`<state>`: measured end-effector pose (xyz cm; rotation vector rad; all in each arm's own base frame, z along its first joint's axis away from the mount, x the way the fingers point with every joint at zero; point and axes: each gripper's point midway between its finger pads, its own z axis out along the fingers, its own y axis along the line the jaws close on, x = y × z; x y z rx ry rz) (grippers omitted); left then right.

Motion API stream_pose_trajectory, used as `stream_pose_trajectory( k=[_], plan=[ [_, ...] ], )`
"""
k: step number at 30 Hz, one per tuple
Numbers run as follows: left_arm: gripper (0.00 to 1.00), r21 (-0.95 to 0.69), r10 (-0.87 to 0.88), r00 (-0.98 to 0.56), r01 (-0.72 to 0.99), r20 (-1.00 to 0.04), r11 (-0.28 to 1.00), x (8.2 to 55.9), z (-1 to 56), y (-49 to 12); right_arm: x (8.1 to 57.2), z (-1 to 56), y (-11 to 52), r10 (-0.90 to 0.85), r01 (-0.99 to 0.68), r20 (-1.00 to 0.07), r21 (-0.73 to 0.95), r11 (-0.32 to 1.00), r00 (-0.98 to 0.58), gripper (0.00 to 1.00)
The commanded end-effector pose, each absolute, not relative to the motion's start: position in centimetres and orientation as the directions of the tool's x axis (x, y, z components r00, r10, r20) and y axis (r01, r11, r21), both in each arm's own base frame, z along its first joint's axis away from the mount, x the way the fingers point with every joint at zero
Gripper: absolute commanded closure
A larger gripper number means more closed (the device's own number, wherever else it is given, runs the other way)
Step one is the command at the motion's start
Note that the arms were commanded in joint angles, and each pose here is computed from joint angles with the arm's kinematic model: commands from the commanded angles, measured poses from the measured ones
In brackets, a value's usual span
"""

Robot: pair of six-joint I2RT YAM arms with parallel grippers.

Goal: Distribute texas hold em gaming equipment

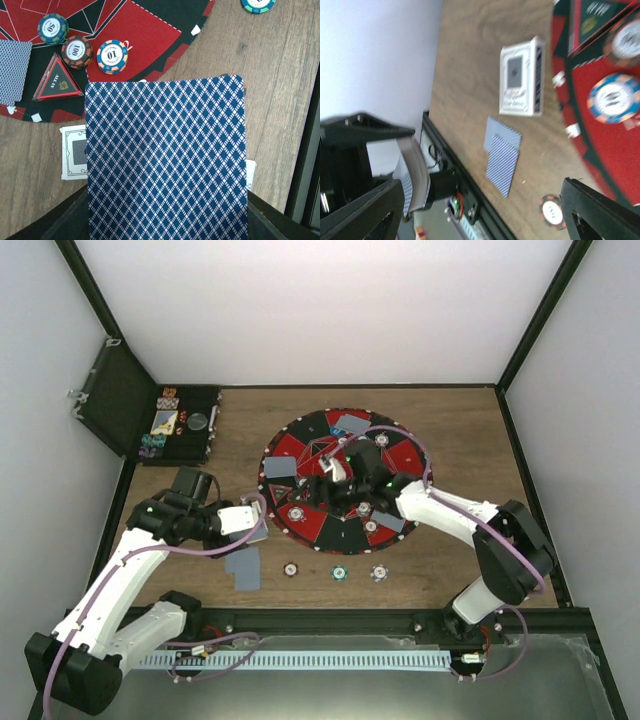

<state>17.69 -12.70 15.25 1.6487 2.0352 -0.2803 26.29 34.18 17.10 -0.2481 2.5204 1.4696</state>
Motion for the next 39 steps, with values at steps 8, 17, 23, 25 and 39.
stream_pose_trajectory(
  k=[8,17,23,25,39],
  plan=[
    [0.96,0.167,0.835,-0.119,0.955,-0.537,0.244,18.0,16.3,-13.3,19.2,19.4,41.9,-0.202,-0.310,-0.261,0.910,0.275,-0.944,0.11],
    [0.96,0.174,0.835,-0.117,0.954,-0.537,0.245,18.0,16.3,-13.2,18.1,18.8,45.9,-0.275,-0.305,-0.244,0.929,0.208,-0.930,0.14],
    [0.96,0.177,0.835,-0.112,0.954,-0.539,0.243,18.0,16.5,-13.3,18.0,17.8,47.3,-0.314,-0.276,-0.209,0.943,0.188,-0.926,0.17],
    [0.96,0.178,0.835,-0.112,0.954,-0.538,0.242,18.0,16.5,-13.2,18.1,17.1,47.4,-0.321,-0.272,-0.199,0.941,0.201,-0.926,0.18],
    [0.96,0.185,0.836,-0.108,0.953,-0.537,0.241,18.0,16.6,-13.2,19.1,14.3,43.9,-0.293,-0.241,-0.159,0.932,0.270,-0.943,0.31]
  ],
)
